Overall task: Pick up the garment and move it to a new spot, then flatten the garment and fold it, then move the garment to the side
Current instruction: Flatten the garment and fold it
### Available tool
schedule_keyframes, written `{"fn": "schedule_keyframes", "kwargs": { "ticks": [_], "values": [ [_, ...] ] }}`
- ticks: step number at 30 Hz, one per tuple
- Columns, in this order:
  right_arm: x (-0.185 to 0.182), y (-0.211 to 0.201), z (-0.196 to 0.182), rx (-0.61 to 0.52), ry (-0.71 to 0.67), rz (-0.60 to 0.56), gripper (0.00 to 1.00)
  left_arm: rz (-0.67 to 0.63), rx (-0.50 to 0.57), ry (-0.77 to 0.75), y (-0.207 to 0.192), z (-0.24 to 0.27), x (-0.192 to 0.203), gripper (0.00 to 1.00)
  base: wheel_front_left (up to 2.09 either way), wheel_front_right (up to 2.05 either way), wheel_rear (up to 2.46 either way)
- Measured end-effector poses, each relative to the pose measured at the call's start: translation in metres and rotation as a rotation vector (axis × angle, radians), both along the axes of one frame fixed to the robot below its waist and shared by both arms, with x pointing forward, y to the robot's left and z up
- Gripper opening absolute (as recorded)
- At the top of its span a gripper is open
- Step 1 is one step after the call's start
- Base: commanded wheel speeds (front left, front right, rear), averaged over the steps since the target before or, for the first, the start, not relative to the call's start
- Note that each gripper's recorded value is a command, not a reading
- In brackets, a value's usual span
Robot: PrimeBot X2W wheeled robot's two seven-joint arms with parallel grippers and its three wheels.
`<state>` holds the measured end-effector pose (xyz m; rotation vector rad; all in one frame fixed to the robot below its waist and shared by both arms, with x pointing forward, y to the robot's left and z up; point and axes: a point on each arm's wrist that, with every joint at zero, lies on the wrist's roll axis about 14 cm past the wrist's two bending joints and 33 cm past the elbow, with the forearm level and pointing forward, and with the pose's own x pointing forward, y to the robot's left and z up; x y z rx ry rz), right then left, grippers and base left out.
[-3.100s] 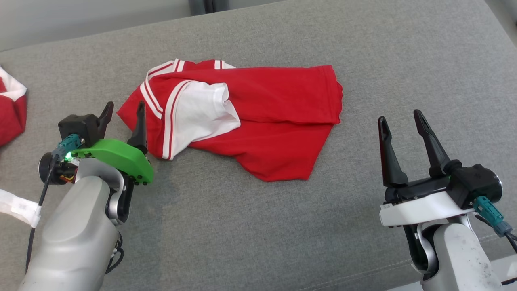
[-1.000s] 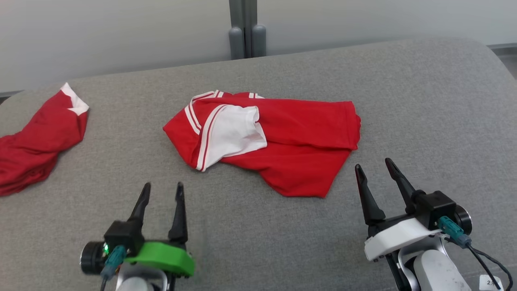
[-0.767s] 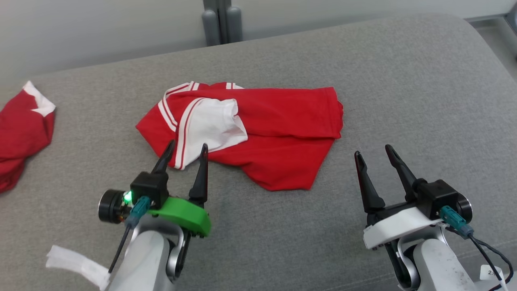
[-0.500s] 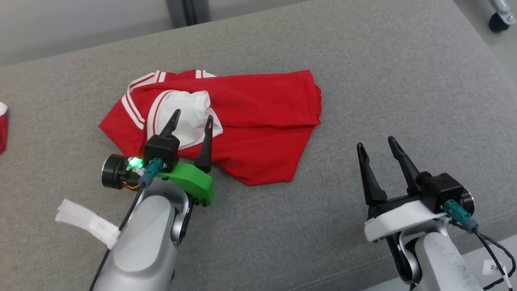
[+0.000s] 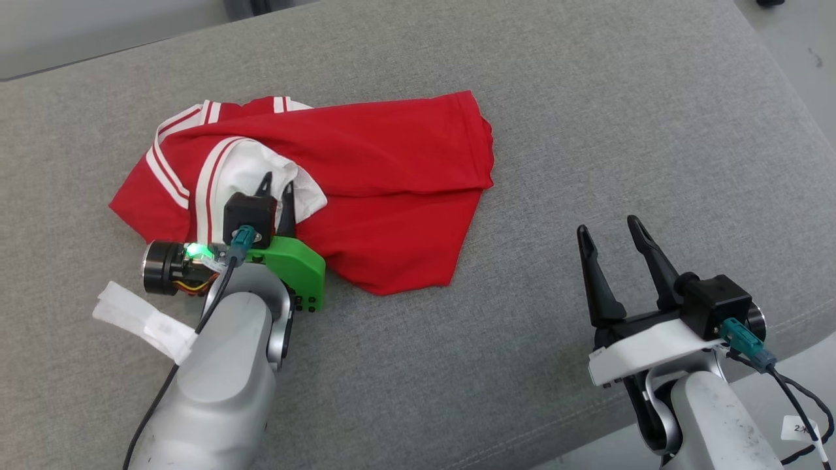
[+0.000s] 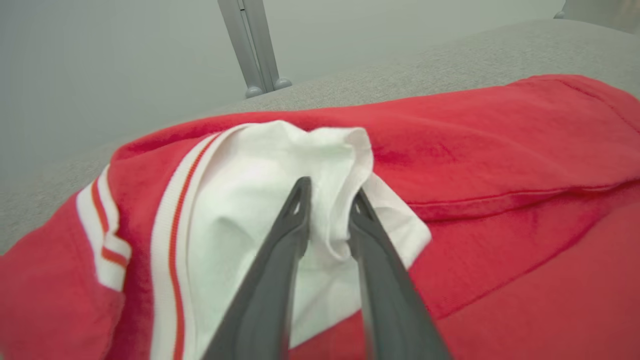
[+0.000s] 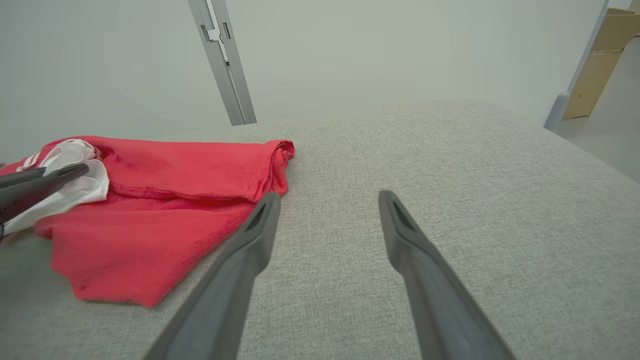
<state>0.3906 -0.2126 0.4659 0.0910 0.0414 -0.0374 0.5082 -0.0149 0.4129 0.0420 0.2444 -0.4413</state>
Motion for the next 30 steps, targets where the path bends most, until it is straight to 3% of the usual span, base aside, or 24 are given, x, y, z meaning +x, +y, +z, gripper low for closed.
{"fn": "schedule_keyframes", "kwargs": {
  "ticks": [12, 23, 30],
  "values": [
    [0.0, 0.018, 0.006, 0.009, -0.02, 0.051, 1.0, -0.002, -0.051, -0.138, 0.029, 0.043, -0.012, 0.0, 0.0, 0.0, 0.0],
    [0.003, 0.05, 0.013, 0.029, -0.047, 0.143, 1.0, 0.005, 0.137, -0.27, 0.132, 0.097, -0.039, 0.0, 0.0, 0.0, 0.0],
    [0.006, 0.057, 0.015, 0.025, -0.053, 0.165, 1.0, -0.075, 0.17, -0.166, 0.128, 0.078, -0.084, 0.0, 0.0, 0.0, 0.0]
  ]
}}
